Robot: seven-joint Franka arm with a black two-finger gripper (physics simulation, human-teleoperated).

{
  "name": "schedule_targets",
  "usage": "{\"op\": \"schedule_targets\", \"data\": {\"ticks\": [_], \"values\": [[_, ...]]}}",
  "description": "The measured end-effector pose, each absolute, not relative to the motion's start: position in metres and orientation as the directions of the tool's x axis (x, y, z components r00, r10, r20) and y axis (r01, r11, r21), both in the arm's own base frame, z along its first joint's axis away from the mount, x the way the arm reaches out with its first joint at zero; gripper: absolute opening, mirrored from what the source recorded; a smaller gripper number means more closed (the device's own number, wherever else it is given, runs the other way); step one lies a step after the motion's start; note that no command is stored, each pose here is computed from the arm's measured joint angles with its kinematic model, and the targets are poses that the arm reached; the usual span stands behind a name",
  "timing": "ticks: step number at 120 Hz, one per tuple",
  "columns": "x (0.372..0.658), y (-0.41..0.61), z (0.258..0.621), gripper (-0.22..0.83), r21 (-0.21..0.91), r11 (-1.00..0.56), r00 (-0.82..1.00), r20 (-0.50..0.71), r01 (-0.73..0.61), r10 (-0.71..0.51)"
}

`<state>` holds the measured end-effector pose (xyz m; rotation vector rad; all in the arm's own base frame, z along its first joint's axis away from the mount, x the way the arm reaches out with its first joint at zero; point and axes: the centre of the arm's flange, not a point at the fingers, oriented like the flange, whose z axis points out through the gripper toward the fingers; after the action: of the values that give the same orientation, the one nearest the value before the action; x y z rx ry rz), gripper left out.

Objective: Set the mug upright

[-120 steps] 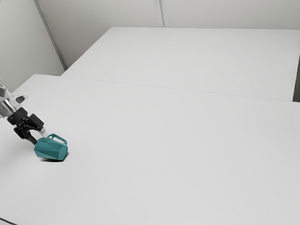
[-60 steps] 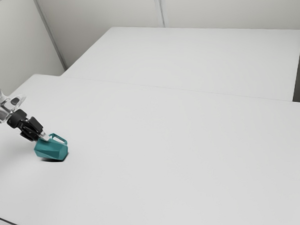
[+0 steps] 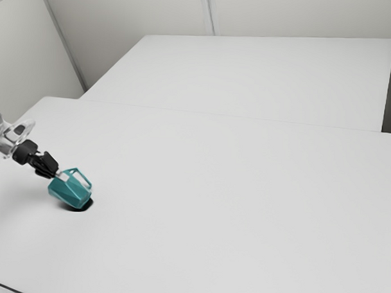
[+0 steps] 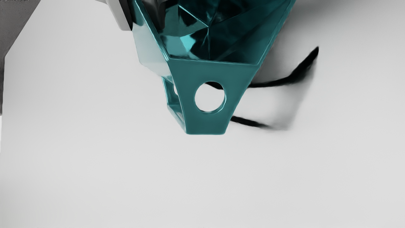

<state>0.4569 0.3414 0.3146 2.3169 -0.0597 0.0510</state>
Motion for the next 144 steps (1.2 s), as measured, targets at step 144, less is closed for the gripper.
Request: {"op": "schedule_targets", "data": {"ticks": [144], "values": [[0.579, -0.004, 0.39, -0.16, 0.128, -0.808, 0.811, -0.038, -0.575, -0.584]]}}
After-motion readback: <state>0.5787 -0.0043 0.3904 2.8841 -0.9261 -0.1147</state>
